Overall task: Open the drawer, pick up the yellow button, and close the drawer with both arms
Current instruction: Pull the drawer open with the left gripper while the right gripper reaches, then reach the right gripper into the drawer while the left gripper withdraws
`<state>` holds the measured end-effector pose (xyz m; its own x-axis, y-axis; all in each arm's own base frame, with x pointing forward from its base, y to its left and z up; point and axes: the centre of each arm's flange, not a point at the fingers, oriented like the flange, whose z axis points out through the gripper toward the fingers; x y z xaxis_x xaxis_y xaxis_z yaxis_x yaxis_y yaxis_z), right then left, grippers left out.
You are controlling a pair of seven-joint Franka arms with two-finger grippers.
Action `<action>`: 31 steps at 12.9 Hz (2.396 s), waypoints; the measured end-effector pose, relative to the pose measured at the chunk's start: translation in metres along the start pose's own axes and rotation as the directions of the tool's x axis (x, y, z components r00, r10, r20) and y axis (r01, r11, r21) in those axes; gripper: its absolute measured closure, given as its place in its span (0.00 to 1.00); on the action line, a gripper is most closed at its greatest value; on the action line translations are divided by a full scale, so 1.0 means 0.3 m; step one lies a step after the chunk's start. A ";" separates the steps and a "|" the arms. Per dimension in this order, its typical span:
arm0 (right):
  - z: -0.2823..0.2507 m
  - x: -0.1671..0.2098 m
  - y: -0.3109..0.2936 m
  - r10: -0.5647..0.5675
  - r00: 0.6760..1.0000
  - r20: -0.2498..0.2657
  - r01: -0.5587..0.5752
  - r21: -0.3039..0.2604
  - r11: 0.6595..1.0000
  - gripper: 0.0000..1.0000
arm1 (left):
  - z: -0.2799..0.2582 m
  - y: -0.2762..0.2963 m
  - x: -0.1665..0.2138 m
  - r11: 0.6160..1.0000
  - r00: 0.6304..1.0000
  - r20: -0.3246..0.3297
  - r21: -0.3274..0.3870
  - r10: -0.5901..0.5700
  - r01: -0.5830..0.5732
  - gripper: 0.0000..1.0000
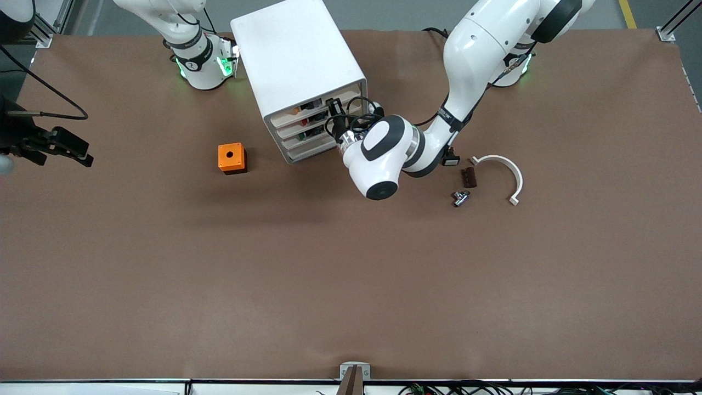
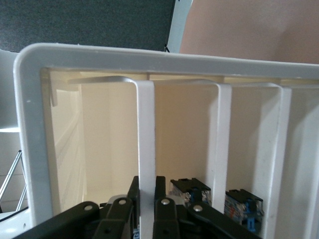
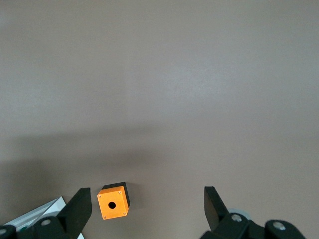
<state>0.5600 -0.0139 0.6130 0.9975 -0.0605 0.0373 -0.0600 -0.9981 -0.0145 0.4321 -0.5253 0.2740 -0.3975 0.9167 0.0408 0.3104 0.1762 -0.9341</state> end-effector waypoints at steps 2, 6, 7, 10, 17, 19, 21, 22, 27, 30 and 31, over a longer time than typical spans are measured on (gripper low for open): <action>0.000 0.000 0.000 0.000 1.000 0.000 0.000 0.000 1.000 0.00 | -0.097 0.028 0.024 1.000 0.999 0.045 -0.006 -0.002 0.003 0.86; -0.001 0.001 0.010 0.002 1.000 -0.001 -0.002 -0.001 1.000 0.00 | -0.364 0.099 0.114 0.999 0.985 0.168 -0.033 0.038 -0.033 0.86; -0.001 0.001 0.011 -0.001 1.000 -0.003 0.001 -0.002 1.000 0.00 | -0.383 0.108 0.121 0.998 0.983 0.180 -0.040 0.049 -0.043 0.86; 0.000 0.003 0.018 0.004 1.000 -0.005 -0.004 -0.001 1.000 0.00 | -0.398 0.107 0.119 0.994 0.977 0.190 -0.060 0.097 -0.088 0.69; 0.031 -0.031 -0.190 0.412 0.907 0.093 -0.417 0.042 0.908 0.00 | -0.704 0.160 0.269 0.981 0.945 0.288 -0.156 0.154 -0.112 0.00; 0.059 -0.049 -0.335 0.523 0.844 0.115 -0.528 0.015 0.849 0.00 | -0.817 0.190 0.370 0.957 0.949 0.249 -0.260 0.194 -0.128 0.00; 0.125 -0.077 -0.507 0.646 0.750 0.141 -0.647 -0.040 0.761 0.00 | -0.895 0.211 0.452 0.923 0.956 0.186 -0.354 0.228 -0.151 0.00; 0.168 -0.099 -0.608 0.695 0.703 0.149 -0.693 -0.074 0.717 0.00 | -0.937 0.211 0.489 0.902 0.954 0.159 -0.394 0.255 -0.175 0.00; 0.316 -0.248 -1.049 0.819 0.549 0.168 -0.812 -0.123 0.570 0.03 | -1.116 0.152 0.661 0.743 0.919 -0.071 -0.565 0.388 -0.358 0.00; 0.378 -0.335 -1.235 0.870 0.465 0.161 -0.873 -0.080 0.482 0.01 | -1.137 0.126 0.686 0.650 0.863 -0.244 -0.577 0.441 -0.495 0.00; 0.406 -0.369 -1.284 0.879 0.449 0.161 -0.883 -0.071 0.464 0.01 | -1.138 0.131 0.691 0.628 0.841 -0.284 -0.566 0.461 -0.535 0.00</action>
<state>0.4775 0.3786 0.4926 0.4015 -0.9023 -0.1570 -0.9111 -0.4109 0.0316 0.6567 -0.2060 0.3668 0.0541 0.9537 -0.2958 0.8958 -0.1772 -0.4075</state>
